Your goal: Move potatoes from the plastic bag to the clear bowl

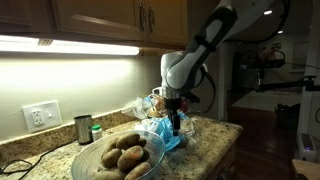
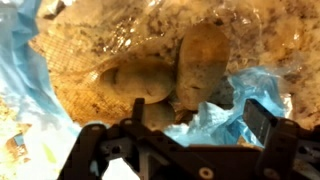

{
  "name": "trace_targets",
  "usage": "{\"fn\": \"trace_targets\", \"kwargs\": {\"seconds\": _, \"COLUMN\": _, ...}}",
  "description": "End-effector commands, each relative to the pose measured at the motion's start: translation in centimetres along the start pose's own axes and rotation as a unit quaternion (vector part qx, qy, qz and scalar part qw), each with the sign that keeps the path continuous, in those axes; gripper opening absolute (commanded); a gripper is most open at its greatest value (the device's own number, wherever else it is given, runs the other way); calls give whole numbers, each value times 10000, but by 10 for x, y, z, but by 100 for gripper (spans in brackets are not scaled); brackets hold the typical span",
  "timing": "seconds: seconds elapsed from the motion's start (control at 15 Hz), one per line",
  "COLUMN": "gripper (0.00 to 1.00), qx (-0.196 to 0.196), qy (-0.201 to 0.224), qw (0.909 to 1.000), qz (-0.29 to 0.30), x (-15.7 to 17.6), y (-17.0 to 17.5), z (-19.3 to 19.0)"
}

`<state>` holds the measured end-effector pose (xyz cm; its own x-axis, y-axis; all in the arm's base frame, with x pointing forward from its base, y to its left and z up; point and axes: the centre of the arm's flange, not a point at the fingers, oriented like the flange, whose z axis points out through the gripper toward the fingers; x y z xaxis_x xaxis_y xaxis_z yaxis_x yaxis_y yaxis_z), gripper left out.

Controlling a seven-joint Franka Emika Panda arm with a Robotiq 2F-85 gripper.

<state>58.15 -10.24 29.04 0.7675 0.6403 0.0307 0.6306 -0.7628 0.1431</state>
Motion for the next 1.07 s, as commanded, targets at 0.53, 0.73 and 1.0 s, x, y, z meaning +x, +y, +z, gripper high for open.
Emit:
{"fn": "trace_targets", "kwargs": {"seconds": 0.53, "gripper": 100, "qx": -114, "qy": -438, "qw": 9975, "qz": 548, "x": -33, "y": 17, "z": -35}}
{"fn": "trace_targets", "kwargs": {"seconds": 0.73, "gripper": 100, "qx": -64, "qy": -619, "qw": 9957, "qz": 689, "x": -41, "y": 19, "z": -28}}
{"fn": "trace_targets", "kwargs": {"seconds": 1.0, "gripper": 100, "qx": -8, "qy": -644, "qw": 9955, "qz": 698, "x": -44, "y": 21, "z": -22}}
